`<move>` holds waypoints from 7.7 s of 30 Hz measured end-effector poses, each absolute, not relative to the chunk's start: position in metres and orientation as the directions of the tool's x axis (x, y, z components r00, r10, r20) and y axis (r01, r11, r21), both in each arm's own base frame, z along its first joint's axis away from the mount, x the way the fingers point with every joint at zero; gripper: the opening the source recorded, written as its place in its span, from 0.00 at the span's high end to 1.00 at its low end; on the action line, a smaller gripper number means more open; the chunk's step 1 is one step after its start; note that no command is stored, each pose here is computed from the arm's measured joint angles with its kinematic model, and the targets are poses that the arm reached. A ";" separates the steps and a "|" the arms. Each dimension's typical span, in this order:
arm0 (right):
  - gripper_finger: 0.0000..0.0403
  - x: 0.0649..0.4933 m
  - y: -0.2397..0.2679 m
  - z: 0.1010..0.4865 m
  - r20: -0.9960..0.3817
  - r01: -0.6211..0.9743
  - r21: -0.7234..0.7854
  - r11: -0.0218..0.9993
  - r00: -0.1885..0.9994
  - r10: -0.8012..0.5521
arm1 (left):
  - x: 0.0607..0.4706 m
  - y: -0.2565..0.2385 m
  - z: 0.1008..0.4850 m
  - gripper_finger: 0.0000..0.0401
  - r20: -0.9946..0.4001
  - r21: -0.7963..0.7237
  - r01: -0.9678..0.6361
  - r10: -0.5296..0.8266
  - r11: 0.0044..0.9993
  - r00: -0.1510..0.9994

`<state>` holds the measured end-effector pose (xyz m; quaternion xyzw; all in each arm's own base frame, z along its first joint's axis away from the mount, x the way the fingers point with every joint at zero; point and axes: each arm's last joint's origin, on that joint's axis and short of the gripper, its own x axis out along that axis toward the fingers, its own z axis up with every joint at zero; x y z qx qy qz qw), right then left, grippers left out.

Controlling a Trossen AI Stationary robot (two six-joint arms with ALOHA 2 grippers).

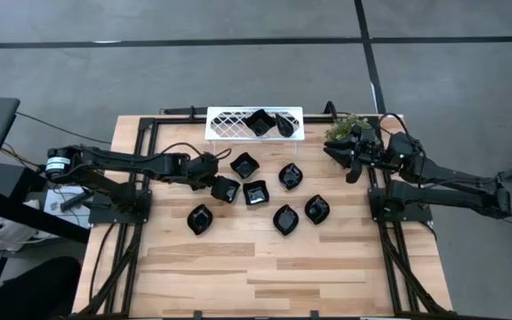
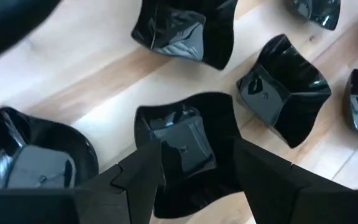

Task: Pick & Place Mini shaped plates
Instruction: Stack the distorted square plate on top of the other distorted square plates on the shelf

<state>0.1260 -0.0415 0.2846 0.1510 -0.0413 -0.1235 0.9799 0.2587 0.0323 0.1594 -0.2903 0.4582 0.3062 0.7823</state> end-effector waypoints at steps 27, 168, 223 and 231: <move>0.75 0.126 -0.042 0.284 0.040 0.230 0.312 0.922 0.966 -0.255 | 0.261 0.042 0.146 0.49 -0.911 -0.147 -0.806 0.240 0.574 0.336; 0.75 0.126 -0.042 0.283 0.032 0.234 0.297 0.926 0.966 -0.255 | 0.265 0.032 0.118 0.61 -0.956 -0.114 -0.859 0.180 0.499 0.231; 0.75 0.126 -0.042 0.284 0.040 0.233 0.296 0.926 0.966 -0.256 | 0.254 0.027 0.171 0.98 -0.898 -0.338 -0.792 0.076 0.508 0.432; 0.75 0.126 -0.042 0.284 0.040 0.234 0.289 0.928 0.966 -0.256 | 0.247 0.027 0.209 0.99 -0.784 -0.489 -0.705 0.096 0.514 0.614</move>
